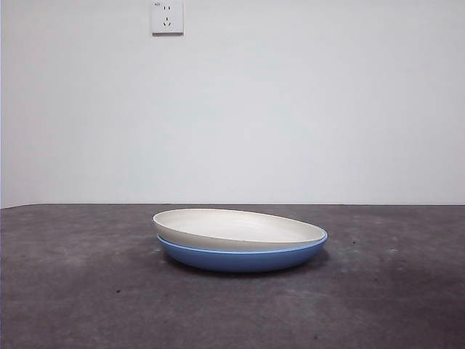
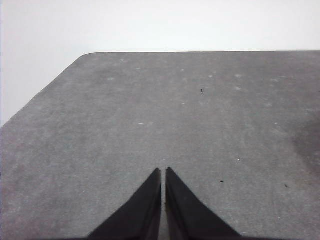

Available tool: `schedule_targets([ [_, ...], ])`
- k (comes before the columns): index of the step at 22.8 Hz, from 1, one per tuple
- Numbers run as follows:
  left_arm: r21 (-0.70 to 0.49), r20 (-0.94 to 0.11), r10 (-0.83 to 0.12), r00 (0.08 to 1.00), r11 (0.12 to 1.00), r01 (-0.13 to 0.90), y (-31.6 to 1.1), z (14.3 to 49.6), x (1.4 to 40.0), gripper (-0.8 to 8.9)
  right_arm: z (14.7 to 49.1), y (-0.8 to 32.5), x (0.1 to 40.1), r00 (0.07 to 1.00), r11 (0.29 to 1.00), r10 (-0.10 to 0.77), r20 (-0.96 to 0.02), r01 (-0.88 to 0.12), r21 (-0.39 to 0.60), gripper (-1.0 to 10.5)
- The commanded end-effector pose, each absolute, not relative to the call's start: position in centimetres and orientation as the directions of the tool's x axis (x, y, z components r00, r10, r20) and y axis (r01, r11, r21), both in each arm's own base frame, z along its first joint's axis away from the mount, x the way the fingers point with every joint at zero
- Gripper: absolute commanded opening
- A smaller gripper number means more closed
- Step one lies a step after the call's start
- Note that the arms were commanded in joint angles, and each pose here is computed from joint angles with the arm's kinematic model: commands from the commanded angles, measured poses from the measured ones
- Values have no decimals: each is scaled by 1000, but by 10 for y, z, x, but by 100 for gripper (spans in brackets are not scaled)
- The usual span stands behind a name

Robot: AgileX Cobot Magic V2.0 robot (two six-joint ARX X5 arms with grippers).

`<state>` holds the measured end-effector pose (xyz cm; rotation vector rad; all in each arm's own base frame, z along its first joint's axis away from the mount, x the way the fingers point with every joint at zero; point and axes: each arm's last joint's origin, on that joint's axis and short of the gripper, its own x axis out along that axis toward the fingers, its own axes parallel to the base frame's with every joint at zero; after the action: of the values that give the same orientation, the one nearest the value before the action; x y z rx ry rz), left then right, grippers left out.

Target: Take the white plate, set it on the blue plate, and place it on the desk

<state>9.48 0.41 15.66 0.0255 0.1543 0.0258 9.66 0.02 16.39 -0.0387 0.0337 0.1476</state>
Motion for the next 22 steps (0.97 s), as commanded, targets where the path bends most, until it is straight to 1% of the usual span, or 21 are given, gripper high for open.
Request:
schedule_targets([
  [1,18,-178,33,984,999,-30,4,149,96,15,160,-1,97,991,993,118,-64,-119,-14,7],
  [5,18,-178,33,984,999,-30,4,149,96,15,150,-1,96,980,993,116,-164,-117,4,7],
  [11,18,-178,33,984,999,-30,4,149,96,15,150,-2,96,984,998,67,-165,-63,27,7],
  [22,18,-178,33,984,999,-30,4,149,96,15,152,-2,96,987,997,70,-145,-66,34,7],
])
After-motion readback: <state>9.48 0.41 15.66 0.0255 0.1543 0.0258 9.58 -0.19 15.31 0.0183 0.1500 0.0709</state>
